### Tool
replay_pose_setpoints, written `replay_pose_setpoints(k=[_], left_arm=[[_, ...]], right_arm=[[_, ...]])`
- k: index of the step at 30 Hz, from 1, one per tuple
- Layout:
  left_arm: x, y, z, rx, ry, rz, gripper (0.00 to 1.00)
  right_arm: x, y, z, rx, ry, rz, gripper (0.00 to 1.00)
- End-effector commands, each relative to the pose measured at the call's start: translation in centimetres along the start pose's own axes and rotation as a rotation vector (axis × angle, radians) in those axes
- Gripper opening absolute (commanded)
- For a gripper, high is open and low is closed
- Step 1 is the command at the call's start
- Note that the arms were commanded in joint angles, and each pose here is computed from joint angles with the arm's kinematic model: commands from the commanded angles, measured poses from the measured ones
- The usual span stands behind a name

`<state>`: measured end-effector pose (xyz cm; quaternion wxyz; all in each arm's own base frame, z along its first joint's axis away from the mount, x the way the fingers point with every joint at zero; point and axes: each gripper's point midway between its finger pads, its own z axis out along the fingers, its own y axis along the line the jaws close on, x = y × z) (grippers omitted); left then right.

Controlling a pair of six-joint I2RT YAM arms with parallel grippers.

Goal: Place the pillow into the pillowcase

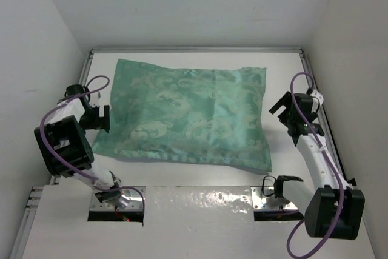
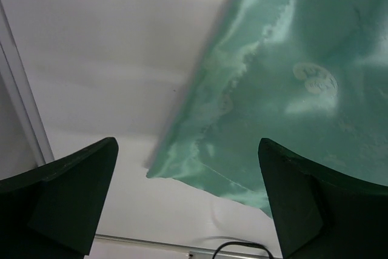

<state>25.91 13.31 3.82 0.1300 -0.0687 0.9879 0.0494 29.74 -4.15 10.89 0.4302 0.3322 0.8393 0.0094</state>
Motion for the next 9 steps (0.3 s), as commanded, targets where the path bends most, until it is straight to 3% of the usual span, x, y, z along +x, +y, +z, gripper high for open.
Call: replay_pose_setpoints(k=[1, 9], left_arm=[[-2.1, -0.8, -1.2, 0.025, -0.155, -0.047, 1.0], [-1.8, -0.8, -0.6, 0.022, -0.147, -0.041, 1.0]], right_arm=[[-0.4, -1.0, 0.1, 0.045, -0.08, 0.109, 0.99], [1.7, -2.0, 0.3, 0.023, -0.089, 0.14, 0.99]])
